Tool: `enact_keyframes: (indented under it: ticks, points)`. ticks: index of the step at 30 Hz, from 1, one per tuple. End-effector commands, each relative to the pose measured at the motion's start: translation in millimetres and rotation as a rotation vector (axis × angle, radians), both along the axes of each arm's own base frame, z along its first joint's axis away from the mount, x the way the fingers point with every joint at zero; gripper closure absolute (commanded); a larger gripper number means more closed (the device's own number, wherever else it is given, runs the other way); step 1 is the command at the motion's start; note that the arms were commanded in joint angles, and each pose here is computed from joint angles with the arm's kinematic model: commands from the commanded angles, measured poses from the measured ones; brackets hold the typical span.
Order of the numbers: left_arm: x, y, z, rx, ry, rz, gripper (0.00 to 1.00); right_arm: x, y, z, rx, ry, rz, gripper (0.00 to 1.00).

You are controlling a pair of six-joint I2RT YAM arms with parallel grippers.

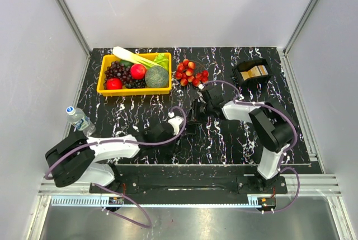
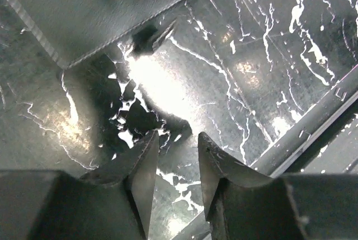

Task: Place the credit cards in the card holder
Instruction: Open the card holder at the center of the board, then move the storage box to the center of the board.

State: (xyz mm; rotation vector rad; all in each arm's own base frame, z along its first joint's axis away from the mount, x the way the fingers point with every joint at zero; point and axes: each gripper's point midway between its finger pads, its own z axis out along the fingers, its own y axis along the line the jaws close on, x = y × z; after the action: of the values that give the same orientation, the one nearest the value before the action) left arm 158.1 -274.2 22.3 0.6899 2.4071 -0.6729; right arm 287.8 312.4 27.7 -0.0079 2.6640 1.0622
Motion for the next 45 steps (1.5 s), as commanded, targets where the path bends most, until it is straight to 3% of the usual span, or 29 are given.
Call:
enact_keyframes:
  ticks: [1,2,5,7,9,12,15,19,23,27,38,45]
  points:
    - [-13.3,9.7,-1.9,-0.050,0.061,0.081,0.58,16.6,-30.8,22.6,-0.103,-0.140,-0.057,0.61]
    - [-11.0,13.0,2.1,-0.057,0.043,0.102,0.53,23.3,-33.5,39.2,-0.092,-0.188,-0.072,0.58]
    - [6.0,23.5,24.1,-0.073,-0.053,0.185,0.50,43.6,-59.3,77.8,-0.126,-0.295,-0.143,0.53]
    - [18.1,26.7,47.0,-0.109,-0.127,0.231,0.38,60.5,-87.1,96.5,-0.191,-0.367,-0.214,0.48]
    - [28.6,30.0,65.9,-0.126,-0.196,0.259,0.33,80.1,-119.6,108.7,-0.265,-0.419,-0.282,0.45]
    - [42.9,32.9,89.4,-0.129,-0.273,0.286,0.14,111.5,-169.3,114.8,-0.365,-0.418,-0.369,0.44]
    - [56.4,27.6,102.6,-0.130,-0.306,0.293,0.09,149.0,-215.7,120.0,-0.510,-0.431,-0.454,0.44]
    - [72.8,10.5,107.4,-0.111,-0.299,0.303,0.07,195.9,-270.6,114.6,-0.648,-0.397,-0.566,0.44]
    - [87.4,-22.4,109.3,-0.090,-0.266,0.249,0.05,248.2,-293.4,111.3,-0.694,-0.392,-0.565,0.44]
    - [97.8,-57.1,100.8,-0.084,-0.203,0.208,0.05,278.9,-291.9,109.7,-0.649,-0.375,-0.505,0.43]
    - [92.9,-103.3,50.7,-0.135,-0.041,0.134,0.05,278.8,-271.6,42.6,-0.603,-0.247,-0.326,0.43]
    - [84.8,-90.4,18.6,-0.055,0.001,0.143,0.09,254.8,-258.7,22.5,-0.541,-0.195,-0.277,0.44]
